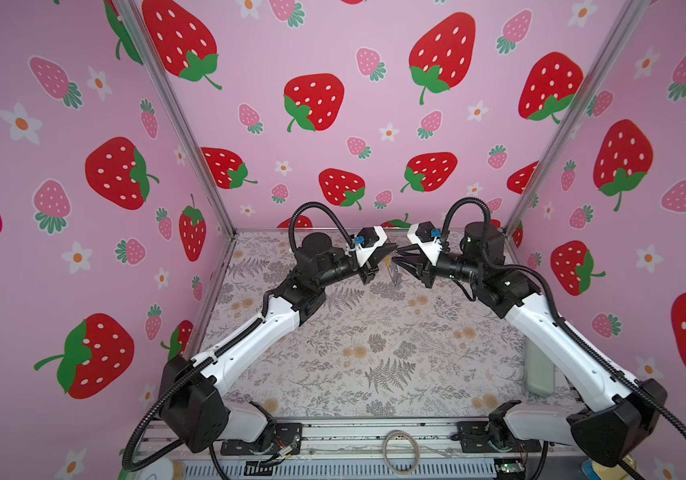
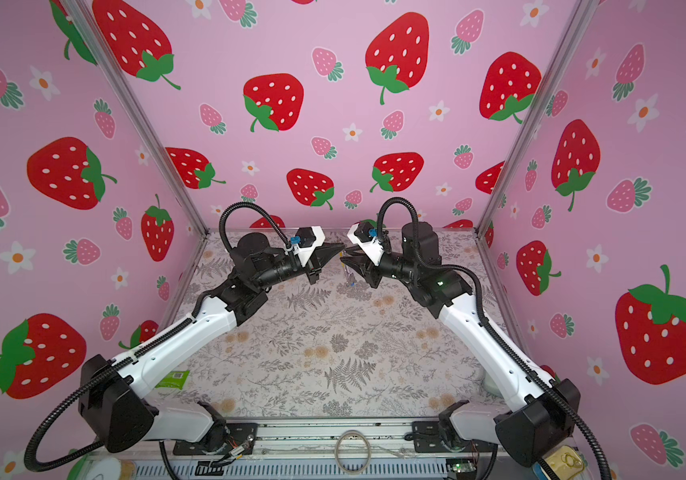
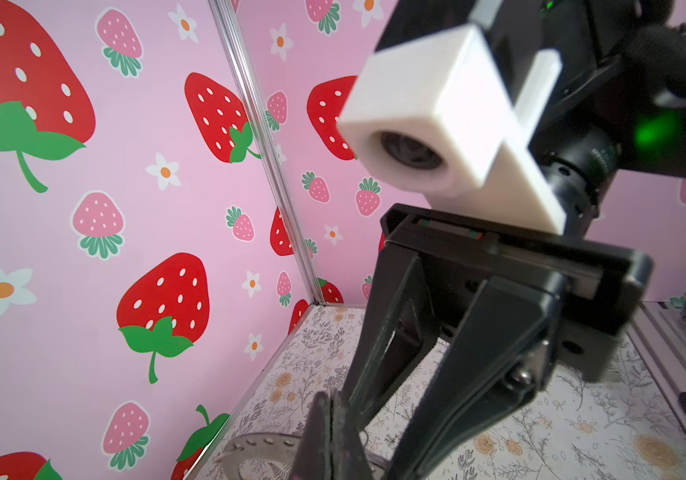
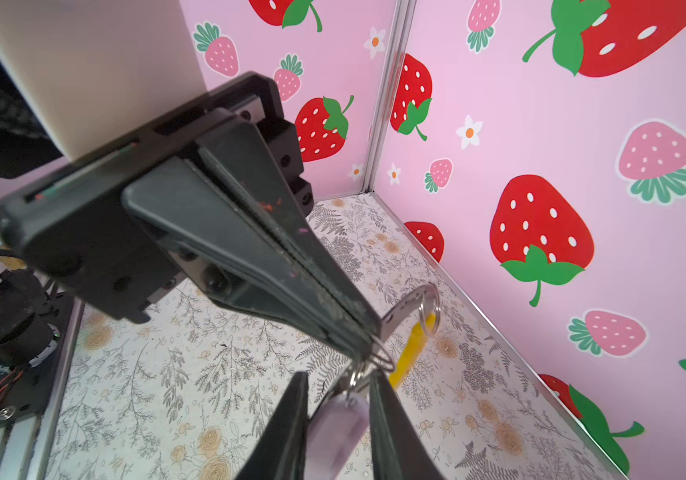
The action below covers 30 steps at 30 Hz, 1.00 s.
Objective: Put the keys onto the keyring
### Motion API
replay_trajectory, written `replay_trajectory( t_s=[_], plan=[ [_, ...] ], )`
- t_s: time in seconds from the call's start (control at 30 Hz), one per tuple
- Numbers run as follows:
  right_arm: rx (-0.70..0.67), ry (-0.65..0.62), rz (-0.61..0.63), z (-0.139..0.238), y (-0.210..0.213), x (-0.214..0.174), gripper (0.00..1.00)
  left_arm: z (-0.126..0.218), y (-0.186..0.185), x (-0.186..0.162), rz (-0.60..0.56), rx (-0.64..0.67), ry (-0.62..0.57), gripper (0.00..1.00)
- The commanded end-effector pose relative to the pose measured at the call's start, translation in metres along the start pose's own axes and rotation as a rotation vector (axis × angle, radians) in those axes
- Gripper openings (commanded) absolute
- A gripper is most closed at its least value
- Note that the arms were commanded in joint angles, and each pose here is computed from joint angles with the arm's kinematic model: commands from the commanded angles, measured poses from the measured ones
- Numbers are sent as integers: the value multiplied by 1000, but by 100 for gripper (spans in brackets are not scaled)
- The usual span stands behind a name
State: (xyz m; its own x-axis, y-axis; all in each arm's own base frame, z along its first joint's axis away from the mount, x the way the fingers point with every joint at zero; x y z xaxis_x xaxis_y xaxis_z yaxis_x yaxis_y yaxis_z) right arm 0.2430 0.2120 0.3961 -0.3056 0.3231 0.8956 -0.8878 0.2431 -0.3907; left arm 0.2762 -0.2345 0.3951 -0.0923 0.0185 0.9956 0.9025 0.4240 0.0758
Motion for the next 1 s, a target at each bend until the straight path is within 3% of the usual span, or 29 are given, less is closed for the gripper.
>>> replay_trajectory(
  t_s=[0.0,0.27,0.7,0.97],
  plan=[
    [-36,-23,4,4,-5,8,26,7,-6,30,-41,9,-112,0],
    [-54,-52,19,4,-8,13,17,2,-8,29,25,23,-195,0],
    [-123,-56,66,13,-8,21,21,-4,-9,24,47,25,-170,0],
    [-122,-36,103,9,-2,20,14,-8,-8,26,66,79,-184,0]
  ],
)
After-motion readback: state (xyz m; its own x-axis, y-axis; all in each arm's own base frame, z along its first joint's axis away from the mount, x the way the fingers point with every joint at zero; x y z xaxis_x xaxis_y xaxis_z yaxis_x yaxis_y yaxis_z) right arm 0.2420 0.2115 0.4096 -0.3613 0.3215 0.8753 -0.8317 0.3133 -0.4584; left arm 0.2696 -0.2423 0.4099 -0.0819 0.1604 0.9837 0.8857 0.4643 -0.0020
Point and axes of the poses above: each gripper's point midway between its finger pads, its own z axis back along the fingers, its own y axis along the line the jaws close on, x = y × z, the point moved 10 cm from there along z, back along the fingers, and after that the axes turned 14 degrees about z, right-handed, at the moved point
